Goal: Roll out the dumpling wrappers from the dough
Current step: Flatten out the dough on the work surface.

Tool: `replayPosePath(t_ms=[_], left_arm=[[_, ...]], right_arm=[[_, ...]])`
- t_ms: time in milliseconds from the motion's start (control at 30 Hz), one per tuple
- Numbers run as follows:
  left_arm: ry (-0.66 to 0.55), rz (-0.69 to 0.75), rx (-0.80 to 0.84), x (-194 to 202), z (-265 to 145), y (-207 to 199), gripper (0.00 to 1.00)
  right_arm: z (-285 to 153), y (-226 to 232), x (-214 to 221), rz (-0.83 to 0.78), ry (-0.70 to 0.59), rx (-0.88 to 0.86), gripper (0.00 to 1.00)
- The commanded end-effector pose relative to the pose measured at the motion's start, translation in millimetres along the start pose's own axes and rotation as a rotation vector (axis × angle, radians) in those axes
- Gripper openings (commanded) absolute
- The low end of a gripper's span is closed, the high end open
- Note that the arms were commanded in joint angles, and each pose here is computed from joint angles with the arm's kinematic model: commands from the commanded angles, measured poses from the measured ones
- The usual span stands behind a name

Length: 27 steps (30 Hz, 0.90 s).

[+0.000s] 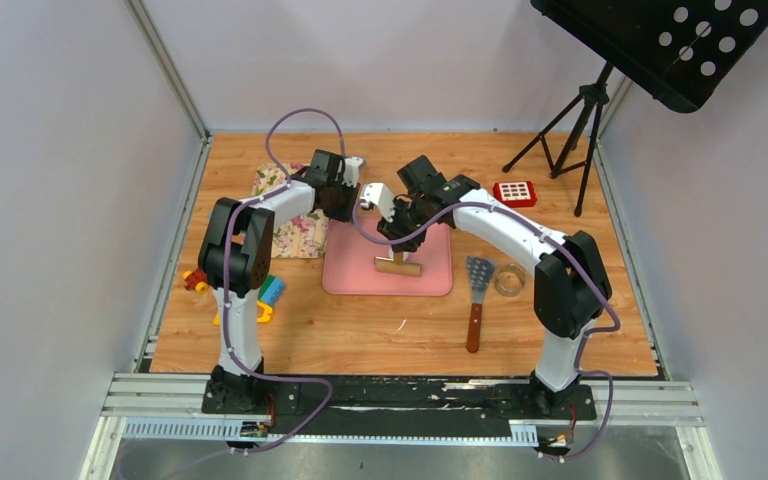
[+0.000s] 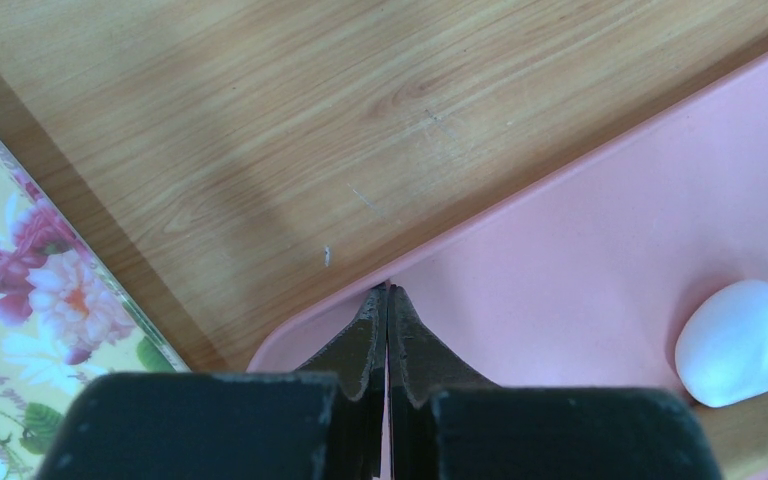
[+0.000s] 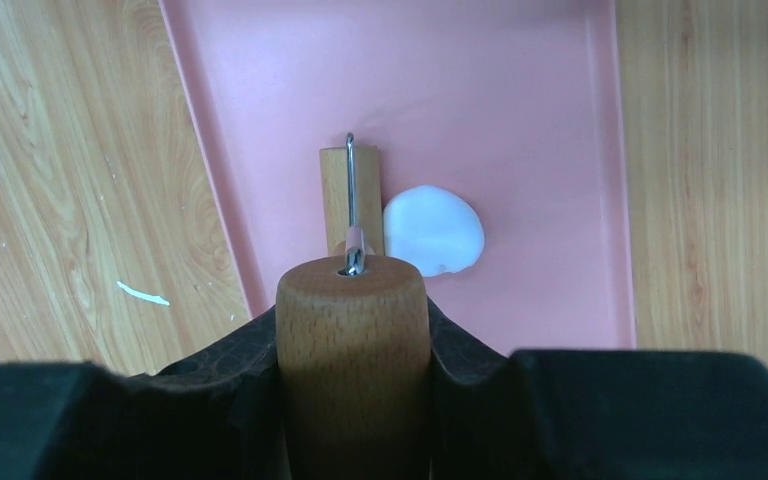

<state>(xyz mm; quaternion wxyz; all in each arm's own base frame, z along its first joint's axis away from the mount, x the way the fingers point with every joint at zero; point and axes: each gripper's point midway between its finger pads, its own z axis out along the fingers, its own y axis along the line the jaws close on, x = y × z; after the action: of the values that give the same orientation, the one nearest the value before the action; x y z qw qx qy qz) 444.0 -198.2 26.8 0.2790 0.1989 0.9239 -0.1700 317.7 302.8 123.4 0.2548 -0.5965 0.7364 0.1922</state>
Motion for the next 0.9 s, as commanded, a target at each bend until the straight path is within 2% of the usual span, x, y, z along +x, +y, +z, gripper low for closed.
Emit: replayPosePath(t_ms=[0, 133, 300, 433, 567, 633, 767, 867], left_arm=[[0.041, -0.006, -0.044, 11.7, 7.2, 10.7, 0.0], [0.043, -0.005, -0.043, 12.2, 7.4, 10.7, 0.0], [0.04, -0.004, -0.045, 11.2, 6.7, 11.0, 0.0], [0.041, -0.004, -0.044, 11.2, 6.3, 10.7, 0.0], [0.039, -0.002, -0.047, 10.4, 5.6, 11.1, 0.0], [0.04, -0.003, -0.047, 10.9, 6.0, 11.2, 0.0], [0.045, -0.004, -0.047, 12.4, 7.2, 11.4, 0.0], [0.045, -0.004, -0.05, 12.6, 7.6, 12.0, 0.0]], right_arm=[[22.1, -18.8, 21.8, -0.012, 0.073, 0.064, 0.0], [1.0, -8.9, -2.4, -0.11, -0.013, 0.022, 0.0], [-56.4, 23.8, -48.9, -0.21, -0.177, -0.096, 0.0], [-81.5, 18.1, -64.6, -0.287, -0.227, -0.05, 0.0], [-87.1, 2.9, -59.4, -0.337, -0.218, -0.011, 0.0], [-82.3, -3.1, -49.6, -0.412, -0.199, -0.009, 0.0], [-66.0, -2.1, -26.1, -0.613, -0.176, -0.086, 0.0], [-57.0, -4.4, -27.0, -0.618, -0.201, -0.133, 0.0]])
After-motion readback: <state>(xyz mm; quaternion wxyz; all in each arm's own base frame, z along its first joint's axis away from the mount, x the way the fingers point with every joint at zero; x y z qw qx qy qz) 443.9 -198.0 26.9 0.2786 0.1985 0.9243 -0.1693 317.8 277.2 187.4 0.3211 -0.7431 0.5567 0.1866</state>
